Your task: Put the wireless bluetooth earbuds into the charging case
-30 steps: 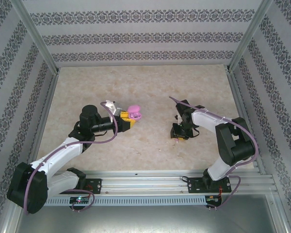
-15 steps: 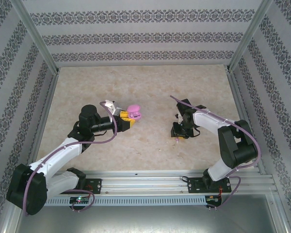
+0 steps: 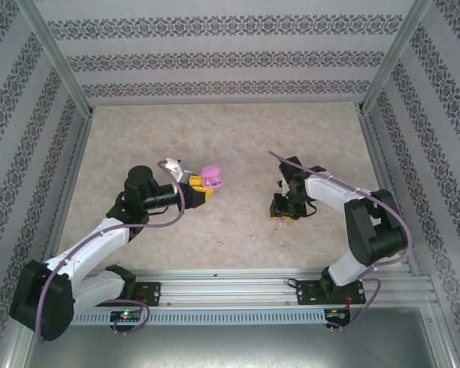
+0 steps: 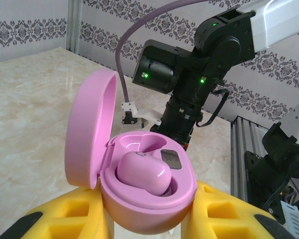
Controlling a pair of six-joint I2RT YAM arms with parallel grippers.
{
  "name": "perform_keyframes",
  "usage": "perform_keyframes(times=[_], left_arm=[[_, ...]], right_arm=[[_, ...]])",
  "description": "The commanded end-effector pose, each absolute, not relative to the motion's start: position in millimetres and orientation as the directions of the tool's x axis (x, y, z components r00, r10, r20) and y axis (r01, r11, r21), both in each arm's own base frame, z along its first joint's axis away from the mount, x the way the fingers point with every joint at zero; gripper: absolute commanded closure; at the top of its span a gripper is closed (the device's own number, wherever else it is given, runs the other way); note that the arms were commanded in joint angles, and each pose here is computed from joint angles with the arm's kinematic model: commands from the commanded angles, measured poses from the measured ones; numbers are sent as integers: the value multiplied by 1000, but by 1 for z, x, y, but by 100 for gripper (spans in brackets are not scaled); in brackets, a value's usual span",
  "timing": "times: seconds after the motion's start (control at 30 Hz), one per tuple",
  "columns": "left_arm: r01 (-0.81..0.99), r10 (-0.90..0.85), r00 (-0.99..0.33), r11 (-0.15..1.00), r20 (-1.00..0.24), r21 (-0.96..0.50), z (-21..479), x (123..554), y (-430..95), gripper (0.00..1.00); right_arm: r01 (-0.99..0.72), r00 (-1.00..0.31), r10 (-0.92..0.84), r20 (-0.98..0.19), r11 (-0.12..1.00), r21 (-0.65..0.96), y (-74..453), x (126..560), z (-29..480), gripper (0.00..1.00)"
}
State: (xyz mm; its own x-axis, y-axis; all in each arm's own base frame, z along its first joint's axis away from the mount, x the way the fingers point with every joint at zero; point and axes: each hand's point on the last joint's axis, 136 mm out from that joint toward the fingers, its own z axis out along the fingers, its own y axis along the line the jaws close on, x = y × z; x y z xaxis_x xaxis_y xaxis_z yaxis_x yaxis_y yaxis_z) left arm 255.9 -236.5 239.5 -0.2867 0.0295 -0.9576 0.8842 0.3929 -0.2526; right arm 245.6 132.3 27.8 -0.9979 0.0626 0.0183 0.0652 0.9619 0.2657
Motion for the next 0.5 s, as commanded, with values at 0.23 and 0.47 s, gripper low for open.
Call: perform_keyframes(times=[0.23, 0.47], left_arm=[[905, 28, -233, 373, -972, -206, 257, 251, -240, 81], [905, 30, -234, 373, -972, -207, 257, 250, -239, 81]], right_arm=[[60, -998, 51, 46, 971, 231, 128, 237, 20, 64], [63, -997, 52, 54, 972, 228, 128, 237, 14, 67]])
